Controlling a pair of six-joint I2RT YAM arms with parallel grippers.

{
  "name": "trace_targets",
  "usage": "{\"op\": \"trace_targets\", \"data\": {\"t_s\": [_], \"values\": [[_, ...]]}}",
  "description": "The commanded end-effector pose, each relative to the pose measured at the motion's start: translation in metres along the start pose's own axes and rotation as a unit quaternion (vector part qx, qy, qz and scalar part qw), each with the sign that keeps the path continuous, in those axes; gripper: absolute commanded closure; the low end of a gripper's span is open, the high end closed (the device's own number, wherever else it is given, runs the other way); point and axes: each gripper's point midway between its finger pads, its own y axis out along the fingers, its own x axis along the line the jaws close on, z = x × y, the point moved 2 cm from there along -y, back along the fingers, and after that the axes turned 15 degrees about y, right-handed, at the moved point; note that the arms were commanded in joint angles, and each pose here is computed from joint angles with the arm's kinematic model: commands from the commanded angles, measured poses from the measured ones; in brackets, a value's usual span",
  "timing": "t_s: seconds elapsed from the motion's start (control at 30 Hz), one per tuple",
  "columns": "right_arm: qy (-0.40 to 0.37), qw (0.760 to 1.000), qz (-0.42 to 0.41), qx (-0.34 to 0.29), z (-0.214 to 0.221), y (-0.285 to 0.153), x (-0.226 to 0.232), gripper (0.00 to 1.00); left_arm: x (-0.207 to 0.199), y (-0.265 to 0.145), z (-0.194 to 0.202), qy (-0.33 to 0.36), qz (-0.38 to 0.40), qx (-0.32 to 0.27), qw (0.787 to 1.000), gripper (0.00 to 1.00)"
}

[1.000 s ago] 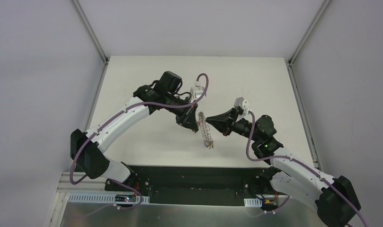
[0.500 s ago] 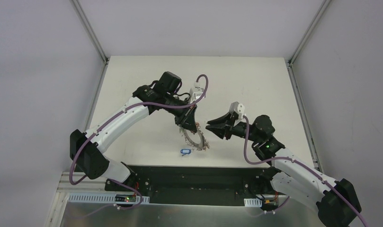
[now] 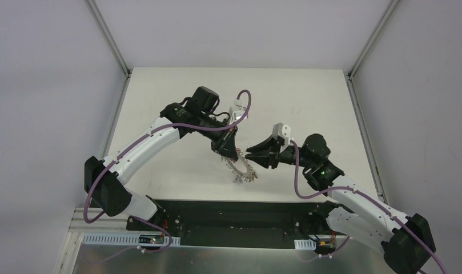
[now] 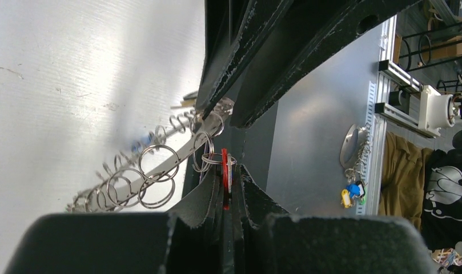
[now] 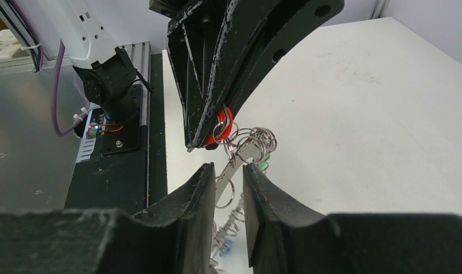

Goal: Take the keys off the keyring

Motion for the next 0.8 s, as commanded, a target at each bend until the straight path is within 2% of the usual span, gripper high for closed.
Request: {"op": "trace_targets", "data": {"t_s": [0.0, 0.37, 0.5, 0.6, 0.77], "values": [[-0.037, 0.999, -0.037, -0.013, -0.024, 0.009, 0.013, 0.7, -0.018, -0.005, -0.009, 0.029, 0.029, -0.021, 0.999, 1.0], [-0.039, 0.998, -0.05, 0.003, -0.02, 0.023, 0.013, 0.7, -0.021, -0.006, -0.009, 0.033, 0.037, -0.024, 0.998, 1.0], [-0.038, 0.998, -0.047, 0.004, -0.02, 0.025, 0.011, 0.8, -0.022, -0.006, -0.01, 0.035, 0.037, -0.026, 0.998, 1.0], [-0.039, 0.998, -0.04, 0.0, -0.022, 0.024, 0.01, 1.0, -0.022, -0.007, -0.01, 0.035, 0.036, -0.026, 0.998, 1.0], [-0.033, 0.999, -0.013, -0.019, -0.027, 0.018, 0.008, 1.0, -0.021, -0.007, -0.01, 0.035, 0.034, -0.025, 0.998, 1.0]]}}
